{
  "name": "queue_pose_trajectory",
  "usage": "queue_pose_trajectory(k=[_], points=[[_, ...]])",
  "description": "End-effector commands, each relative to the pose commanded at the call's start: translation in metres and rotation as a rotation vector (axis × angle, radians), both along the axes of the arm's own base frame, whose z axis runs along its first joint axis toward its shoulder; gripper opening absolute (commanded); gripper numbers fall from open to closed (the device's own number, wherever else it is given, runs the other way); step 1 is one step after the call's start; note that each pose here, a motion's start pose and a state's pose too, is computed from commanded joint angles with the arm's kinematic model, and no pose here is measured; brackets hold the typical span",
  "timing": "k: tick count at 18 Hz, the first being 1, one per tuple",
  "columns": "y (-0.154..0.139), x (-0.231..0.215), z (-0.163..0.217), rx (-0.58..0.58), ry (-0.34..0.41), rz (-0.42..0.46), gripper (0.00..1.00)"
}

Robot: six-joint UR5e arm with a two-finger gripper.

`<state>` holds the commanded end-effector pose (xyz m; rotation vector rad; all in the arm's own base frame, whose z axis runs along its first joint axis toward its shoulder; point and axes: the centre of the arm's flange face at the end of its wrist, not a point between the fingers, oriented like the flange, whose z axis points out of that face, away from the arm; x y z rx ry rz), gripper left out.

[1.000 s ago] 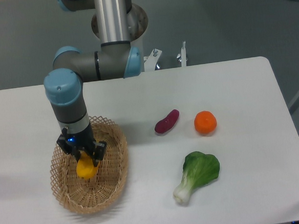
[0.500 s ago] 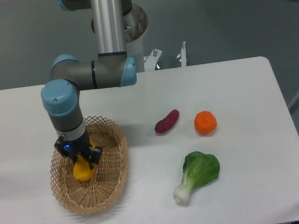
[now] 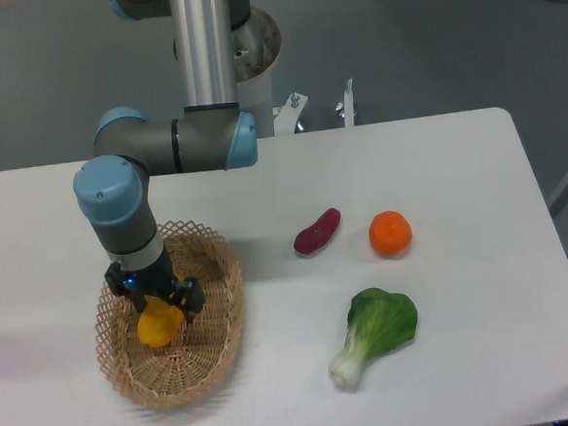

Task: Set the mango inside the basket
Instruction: 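Lower the mango into the basket bottom, then open the gripper to release the mango and raise away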

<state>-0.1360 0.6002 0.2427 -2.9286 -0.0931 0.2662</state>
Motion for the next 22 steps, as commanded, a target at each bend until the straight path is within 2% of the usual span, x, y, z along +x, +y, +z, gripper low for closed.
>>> queue_pose_trajectory(k=[4, 9, 13, 16, 19, 22], points=[[0.002, -0.011, 0.034, 0.052, 0.03, 0.012, 1.0], [-0.013, -0.071, 0.084, 0.125, 0.078, 0.09, 1.0], [-0.034, -0.119, 0.123, 0.152, 0.142, 0.071, 1.0], [-0.048, -0.144, 0.124, 0.108, 0.176, -0.022, 1.0], [-0.068, -0.16, 0.137, 0.075, 0.169, -0.022, 1.0], [-0.084, -0.183, 0.144, 0.068, 0.121, -0.034, 1.0]])
